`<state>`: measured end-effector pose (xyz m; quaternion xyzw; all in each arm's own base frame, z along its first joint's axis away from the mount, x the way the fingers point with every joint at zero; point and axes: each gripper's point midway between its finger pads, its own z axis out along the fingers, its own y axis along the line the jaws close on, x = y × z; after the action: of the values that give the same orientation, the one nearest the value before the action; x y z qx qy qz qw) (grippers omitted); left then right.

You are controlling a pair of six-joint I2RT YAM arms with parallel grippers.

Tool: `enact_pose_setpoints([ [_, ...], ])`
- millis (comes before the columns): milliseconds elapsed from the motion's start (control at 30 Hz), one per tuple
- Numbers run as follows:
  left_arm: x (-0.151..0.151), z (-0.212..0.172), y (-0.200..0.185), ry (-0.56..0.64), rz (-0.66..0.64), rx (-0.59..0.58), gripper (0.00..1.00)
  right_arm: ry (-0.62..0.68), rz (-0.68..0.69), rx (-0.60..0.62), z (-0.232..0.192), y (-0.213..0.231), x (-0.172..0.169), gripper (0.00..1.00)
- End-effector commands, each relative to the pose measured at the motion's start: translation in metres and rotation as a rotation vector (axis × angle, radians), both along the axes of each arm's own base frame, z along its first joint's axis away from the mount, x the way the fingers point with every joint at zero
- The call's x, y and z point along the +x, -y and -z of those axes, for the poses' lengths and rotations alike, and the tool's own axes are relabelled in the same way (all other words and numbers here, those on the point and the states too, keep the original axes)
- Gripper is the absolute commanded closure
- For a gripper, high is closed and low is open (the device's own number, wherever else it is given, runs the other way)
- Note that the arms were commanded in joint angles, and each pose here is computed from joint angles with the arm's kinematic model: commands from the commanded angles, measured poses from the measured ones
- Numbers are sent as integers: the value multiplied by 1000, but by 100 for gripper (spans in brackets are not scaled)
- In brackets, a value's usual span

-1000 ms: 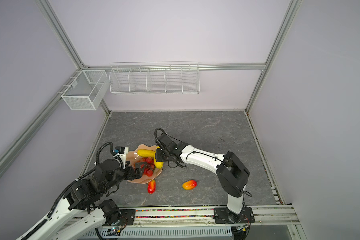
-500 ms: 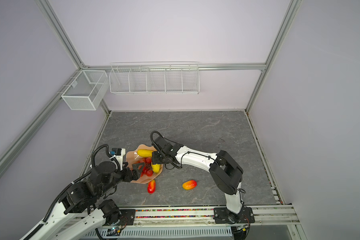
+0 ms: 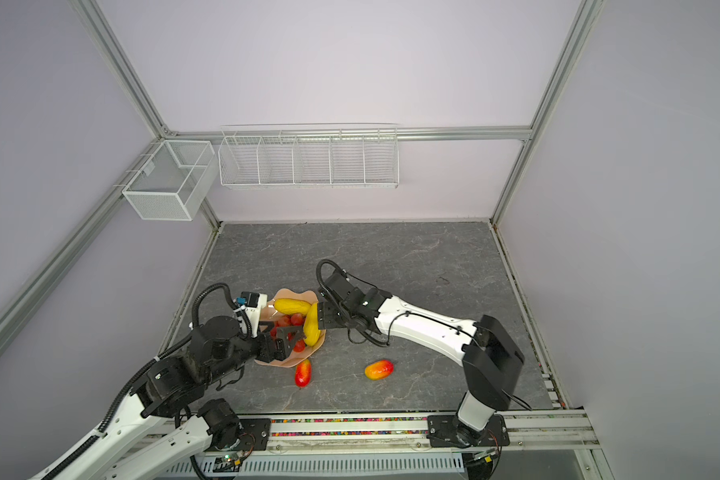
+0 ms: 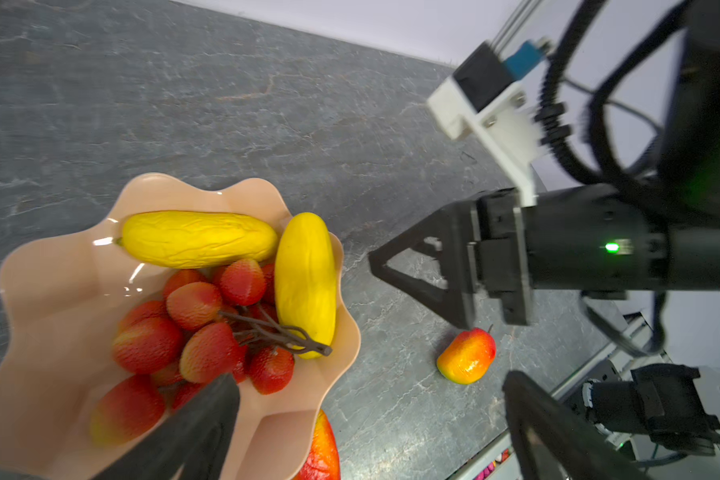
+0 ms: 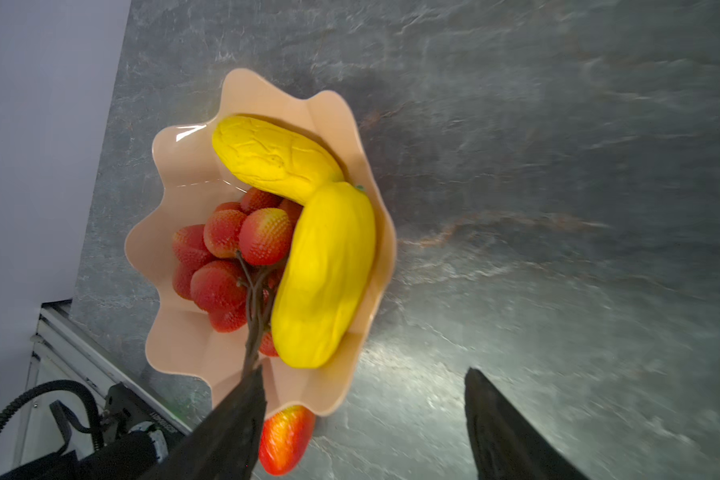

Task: Place and organize the fake fruits in the fruit bowl
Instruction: 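Place the second yellow fruit into the bowl with the right gripper, then grasp the red-yellow mango with the left gripper while the right withdraws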

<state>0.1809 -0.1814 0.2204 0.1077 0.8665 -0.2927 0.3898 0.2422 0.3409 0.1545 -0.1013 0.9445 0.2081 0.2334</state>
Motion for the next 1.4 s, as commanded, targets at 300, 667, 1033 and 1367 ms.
enact_pose_setpoints([
  [300, -53, 31, 95, 149, 532, 122, 6, -51, 99, -365, 57, 168, -77, 21],
  [667, -65, 91, 184, 347, 891, 234, 19, -76, 277, -106, 50, 249, -136, 5],
  [1033, -65, 136, 222, 327, 1020, 288, 29, -104, 232, -89, 58, 247, -145, 12],
  [1367, -64, 162, 230, 284, 1045, 318, 34, -70, 225, -48, 52, 245, -142, 12],
])
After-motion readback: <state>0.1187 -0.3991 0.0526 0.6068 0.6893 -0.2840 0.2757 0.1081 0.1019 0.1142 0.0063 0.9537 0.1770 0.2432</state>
